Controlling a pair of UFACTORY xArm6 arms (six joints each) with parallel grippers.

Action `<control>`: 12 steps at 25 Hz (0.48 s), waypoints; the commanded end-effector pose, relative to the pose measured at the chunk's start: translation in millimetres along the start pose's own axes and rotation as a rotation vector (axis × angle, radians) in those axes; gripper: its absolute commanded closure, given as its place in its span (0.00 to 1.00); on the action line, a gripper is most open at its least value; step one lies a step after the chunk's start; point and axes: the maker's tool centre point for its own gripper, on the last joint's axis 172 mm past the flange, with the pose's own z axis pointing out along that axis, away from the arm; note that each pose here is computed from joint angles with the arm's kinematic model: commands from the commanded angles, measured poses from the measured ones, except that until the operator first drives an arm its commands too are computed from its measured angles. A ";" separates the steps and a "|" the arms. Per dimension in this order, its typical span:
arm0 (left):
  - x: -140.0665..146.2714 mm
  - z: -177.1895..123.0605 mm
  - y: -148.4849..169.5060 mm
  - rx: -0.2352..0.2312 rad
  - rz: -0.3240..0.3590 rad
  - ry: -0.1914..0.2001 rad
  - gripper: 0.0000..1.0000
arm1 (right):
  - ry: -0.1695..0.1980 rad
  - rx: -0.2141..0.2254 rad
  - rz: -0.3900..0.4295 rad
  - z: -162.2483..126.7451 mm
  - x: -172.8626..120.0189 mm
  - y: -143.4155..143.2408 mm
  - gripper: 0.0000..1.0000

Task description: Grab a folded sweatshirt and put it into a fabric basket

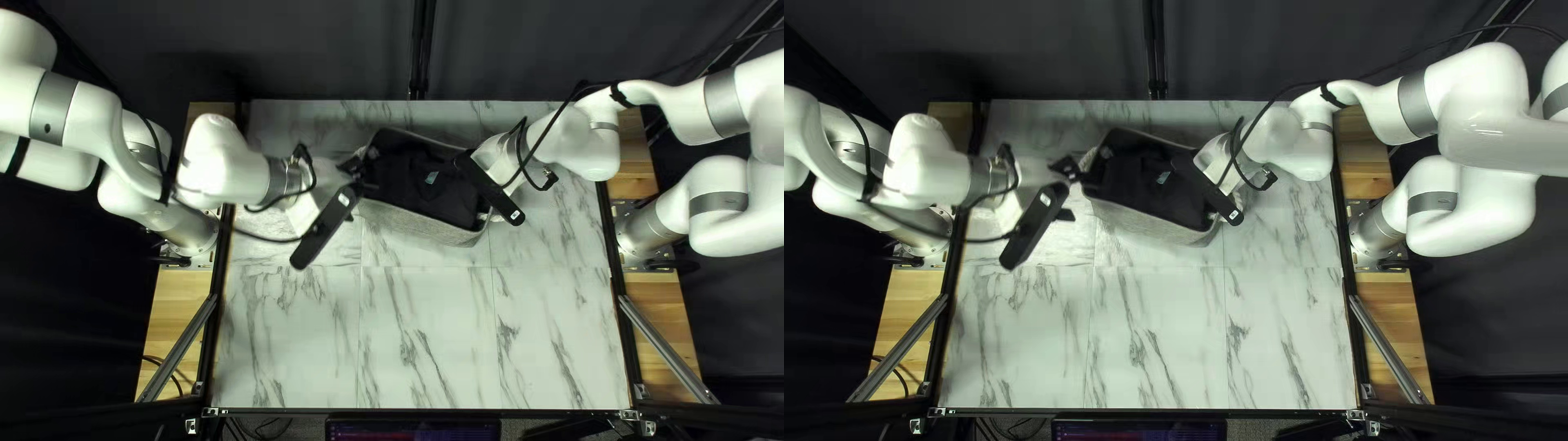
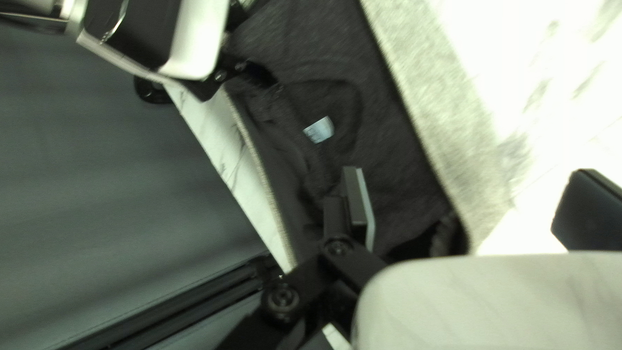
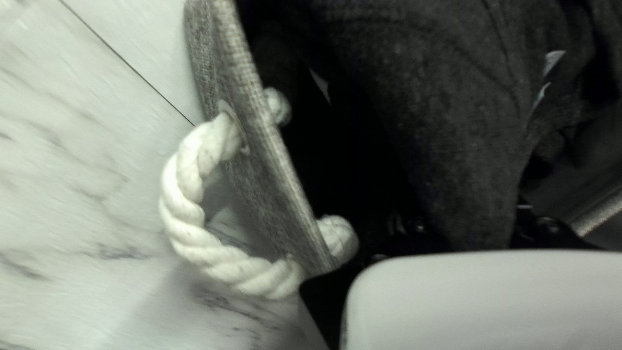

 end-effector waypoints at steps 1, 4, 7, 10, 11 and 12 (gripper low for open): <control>6.7 -16.1 5.3 -0.018 -0.029 -0.019 0.00 | -0.016 0.045 0.041 1.7 2.9 -4.3 0.53; 6.7 -19.7 5.9 -0.011 -0.032 -0.019 0.00 | -0.047 0.069 0.058 5.6 8.5 -4.3 0.00; 6.8 -19.7 6.0 -0.009 -0.034 -0.015 0.00 | -0.053 0.086 0.062 2.4 13.9 -6.7 0.00; 6.6 -23.8 4.6 -0.002 -0.041 -0.006 0.00 | -0.048 0.090 0.076 -18.2 17.8 -5.9 0.00; 6.8 -24.2 4.2 -0.001 -0.044 -0.005 0.00 | -0.041 0.089 0.083 -22.6 18.3 -4.8 0.00; 8.4 -26.2 3.8 0.000 -0.047 -0.004 0.00 | -0.022 0.087 0.102 -38.7 19.9 -4.9 0.00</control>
